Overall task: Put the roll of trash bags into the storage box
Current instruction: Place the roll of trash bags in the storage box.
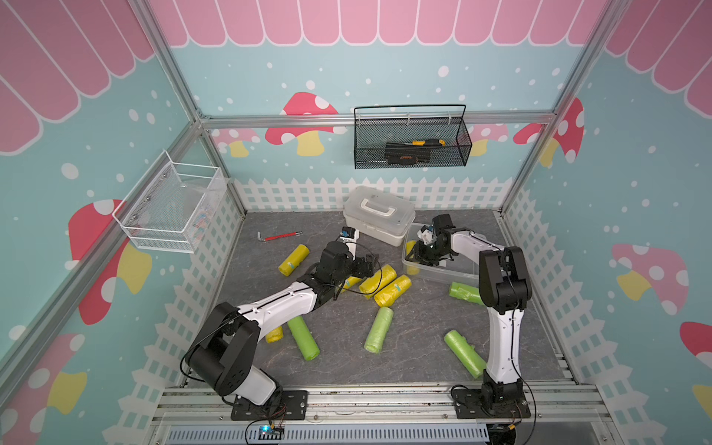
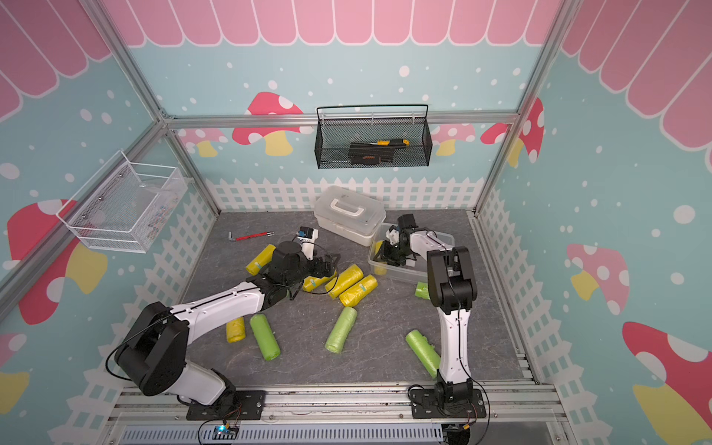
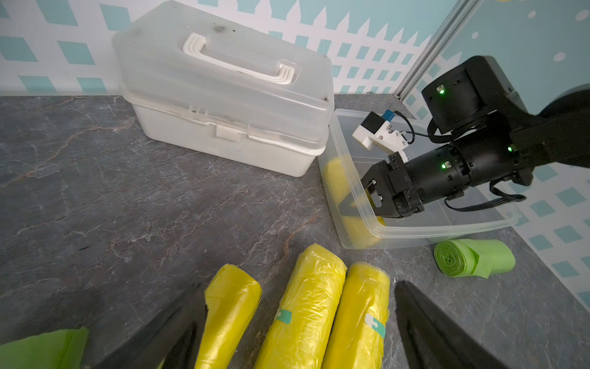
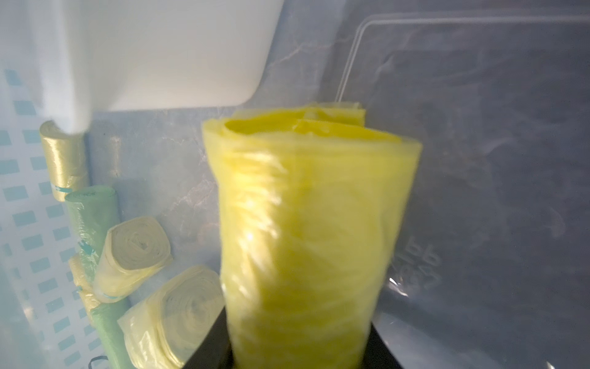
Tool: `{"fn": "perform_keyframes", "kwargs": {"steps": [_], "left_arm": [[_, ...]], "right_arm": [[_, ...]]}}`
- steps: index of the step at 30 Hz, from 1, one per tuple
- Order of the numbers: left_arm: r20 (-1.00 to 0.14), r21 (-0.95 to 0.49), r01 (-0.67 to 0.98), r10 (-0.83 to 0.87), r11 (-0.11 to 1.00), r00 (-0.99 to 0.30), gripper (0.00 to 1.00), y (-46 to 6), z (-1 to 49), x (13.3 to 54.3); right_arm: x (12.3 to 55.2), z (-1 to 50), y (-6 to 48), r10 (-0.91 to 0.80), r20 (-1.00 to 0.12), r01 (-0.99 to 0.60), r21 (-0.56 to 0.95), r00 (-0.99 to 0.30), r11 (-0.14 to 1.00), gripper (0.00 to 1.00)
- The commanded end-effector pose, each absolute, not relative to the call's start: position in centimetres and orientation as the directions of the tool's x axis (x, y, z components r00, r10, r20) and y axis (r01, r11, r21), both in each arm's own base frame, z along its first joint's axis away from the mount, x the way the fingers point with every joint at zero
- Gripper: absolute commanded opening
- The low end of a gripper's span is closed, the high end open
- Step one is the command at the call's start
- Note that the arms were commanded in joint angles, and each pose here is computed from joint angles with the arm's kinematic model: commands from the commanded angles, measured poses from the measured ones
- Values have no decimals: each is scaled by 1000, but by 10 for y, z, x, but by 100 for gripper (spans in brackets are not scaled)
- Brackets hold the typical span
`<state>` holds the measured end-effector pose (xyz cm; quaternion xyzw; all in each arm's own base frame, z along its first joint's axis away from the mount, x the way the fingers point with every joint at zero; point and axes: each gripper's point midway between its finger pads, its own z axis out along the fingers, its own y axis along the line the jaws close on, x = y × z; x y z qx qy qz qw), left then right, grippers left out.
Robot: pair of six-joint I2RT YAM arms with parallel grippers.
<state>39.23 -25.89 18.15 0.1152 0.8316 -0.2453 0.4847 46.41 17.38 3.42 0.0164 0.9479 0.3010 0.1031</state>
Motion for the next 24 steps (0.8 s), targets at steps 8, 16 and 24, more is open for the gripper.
{"fn": "perform_keyframes", "kwargs": {"steps": [8, 16, 24], "left_arm": [[-853, -315, 445, -44, 838, -520, 93, -273, 182, 388], [-848, -313, 450, -33, 836, -528, 94, -276, 181, 387], [-797, -134, 360, 115, 923, -592, 95, -244, 161, 385]], "right_arm": [[416, 21, 173, 36, -118, -35, 547, -992, 836, 38], [439, 31, 173, 136, -150, 28, 568, -979, 822, 39], [451, 19, 174, 205, -120, 98, 583, -971, 807, 45]]}}
